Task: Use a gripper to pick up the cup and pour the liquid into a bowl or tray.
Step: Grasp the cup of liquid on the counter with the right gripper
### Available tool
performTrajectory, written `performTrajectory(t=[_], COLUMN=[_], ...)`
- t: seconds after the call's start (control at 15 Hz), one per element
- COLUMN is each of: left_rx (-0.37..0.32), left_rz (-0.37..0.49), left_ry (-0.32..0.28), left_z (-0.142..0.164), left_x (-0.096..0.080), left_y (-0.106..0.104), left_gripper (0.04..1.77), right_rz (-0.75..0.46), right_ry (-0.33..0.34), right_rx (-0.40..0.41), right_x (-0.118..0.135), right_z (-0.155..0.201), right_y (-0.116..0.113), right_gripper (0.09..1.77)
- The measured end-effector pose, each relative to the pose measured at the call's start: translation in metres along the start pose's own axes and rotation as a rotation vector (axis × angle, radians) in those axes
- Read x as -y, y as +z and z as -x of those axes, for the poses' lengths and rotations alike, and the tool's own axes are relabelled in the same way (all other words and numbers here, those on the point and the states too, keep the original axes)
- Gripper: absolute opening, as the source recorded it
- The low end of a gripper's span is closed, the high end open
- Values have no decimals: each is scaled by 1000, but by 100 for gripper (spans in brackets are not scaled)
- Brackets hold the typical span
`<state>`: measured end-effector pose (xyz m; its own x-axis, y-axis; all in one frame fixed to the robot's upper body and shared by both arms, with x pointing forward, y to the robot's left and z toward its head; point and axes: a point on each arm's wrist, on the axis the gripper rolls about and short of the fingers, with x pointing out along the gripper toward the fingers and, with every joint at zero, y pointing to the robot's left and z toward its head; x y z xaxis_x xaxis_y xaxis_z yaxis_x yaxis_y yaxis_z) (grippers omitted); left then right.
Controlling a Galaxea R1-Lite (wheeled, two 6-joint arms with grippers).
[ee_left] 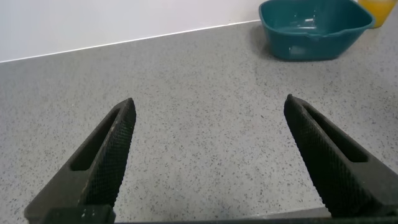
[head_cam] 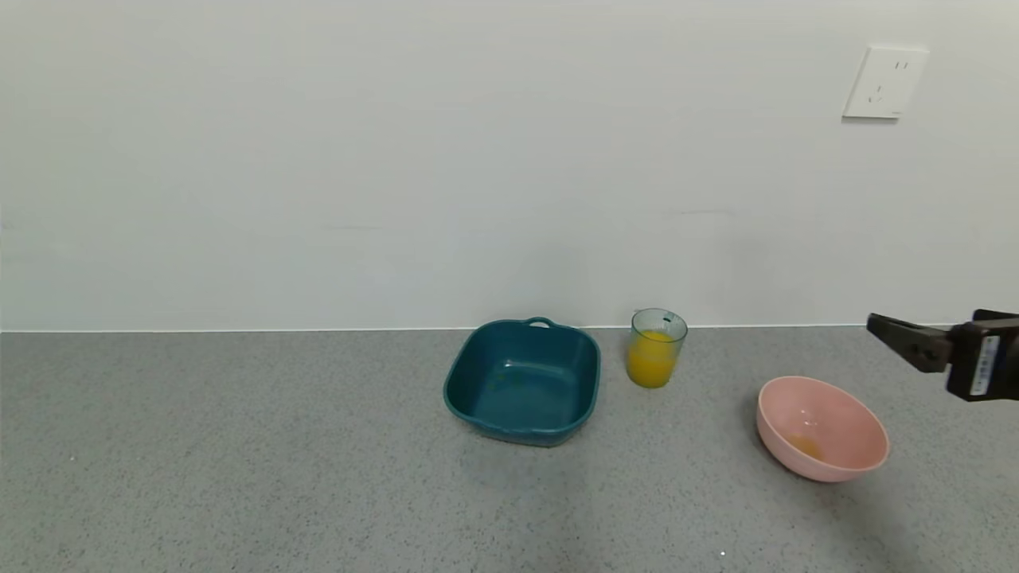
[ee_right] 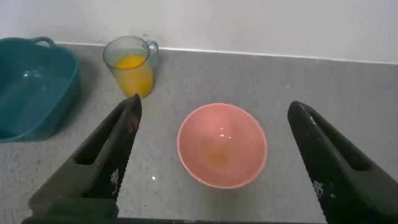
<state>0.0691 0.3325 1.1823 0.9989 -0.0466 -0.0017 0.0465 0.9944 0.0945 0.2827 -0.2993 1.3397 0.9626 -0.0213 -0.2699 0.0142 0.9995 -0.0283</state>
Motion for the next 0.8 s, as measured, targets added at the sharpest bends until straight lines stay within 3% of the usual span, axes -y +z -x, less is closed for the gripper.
performTrajectory(t=[0.33, 0.8], left_rx=[0, 0], left_rz=[0, 0], left_ry=[0, 0], left_z=[0, 0], left_x=[0, 0], left_y=[0, 0], left_gripper=[172, 172], right_rz=[-20, 16], right_ry=[-2, 12], right_rx=[-65, -135], right_x=[-46, -90], right_z=[-61, -124], right_y=[-18, -61], right_gripper=[171, 171])
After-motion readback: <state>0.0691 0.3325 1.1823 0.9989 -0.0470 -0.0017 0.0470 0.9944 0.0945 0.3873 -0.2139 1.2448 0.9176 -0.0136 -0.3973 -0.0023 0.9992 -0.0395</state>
